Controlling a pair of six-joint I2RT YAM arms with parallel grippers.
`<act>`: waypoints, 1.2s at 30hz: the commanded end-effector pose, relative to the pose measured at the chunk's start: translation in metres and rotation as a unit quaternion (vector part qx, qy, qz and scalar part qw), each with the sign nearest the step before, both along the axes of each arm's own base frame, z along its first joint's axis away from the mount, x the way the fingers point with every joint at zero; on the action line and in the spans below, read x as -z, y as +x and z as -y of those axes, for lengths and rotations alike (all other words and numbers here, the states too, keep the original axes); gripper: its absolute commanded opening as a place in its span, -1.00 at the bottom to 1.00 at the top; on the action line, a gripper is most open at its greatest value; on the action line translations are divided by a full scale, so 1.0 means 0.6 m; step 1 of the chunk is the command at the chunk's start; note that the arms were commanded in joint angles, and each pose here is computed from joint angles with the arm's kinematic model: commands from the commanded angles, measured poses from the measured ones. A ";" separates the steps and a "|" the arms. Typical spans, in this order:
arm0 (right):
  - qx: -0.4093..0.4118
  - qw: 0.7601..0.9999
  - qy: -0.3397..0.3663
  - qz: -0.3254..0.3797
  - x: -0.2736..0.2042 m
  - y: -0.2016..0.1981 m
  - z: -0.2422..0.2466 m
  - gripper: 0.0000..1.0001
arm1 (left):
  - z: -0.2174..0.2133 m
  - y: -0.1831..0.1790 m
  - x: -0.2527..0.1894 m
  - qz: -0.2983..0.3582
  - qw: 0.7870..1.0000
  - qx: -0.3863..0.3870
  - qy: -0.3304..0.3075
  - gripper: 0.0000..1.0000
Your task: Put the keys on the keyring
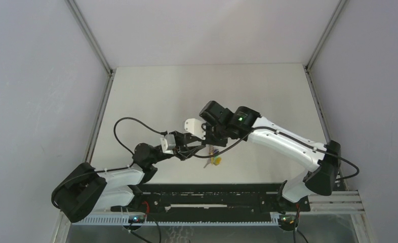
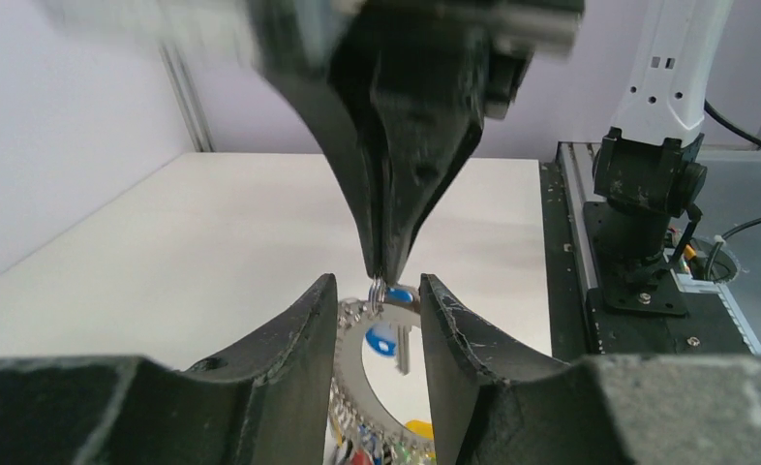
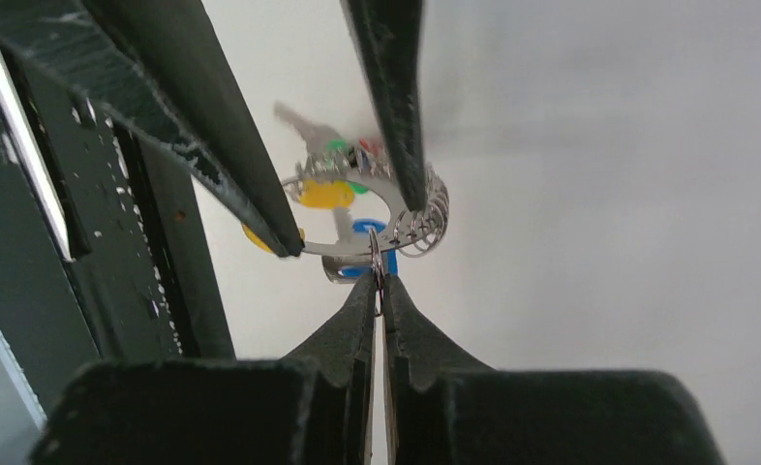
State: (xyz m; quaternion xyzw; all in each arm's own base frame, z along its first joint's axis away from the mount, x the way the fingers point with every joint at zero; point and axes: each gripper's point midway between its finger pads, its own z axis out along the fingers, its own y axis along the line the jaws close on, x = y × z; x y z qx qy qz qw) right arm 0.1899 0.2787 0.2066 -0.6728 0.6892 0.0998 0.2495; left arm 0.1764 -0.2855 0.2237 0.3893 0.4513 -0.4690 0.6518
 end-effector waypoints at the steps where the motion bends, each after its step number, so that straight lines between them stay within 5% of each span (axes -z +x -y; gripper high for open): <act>1: 0.009 0.998 -0.051 0.026 -0.005 0.009 0.020 -1.00 | 0.007 0.009 -0.007 0.013 1.000 0.000 -0.001 -0.18; 17: -0.027 0.999 -0.008 0.021 -0.013 -0.001 -0.007 -1.00 | 0.035 0.014 0.012 0.006 1.000 0.022 0.012 -0.21; 36: -0.051 0.998 0.030 0.004 -0.020 -0.011 -0.023 -1.00 | 0.050 0.009 0.007 0.010 0.999 0.041 0.006 -0.53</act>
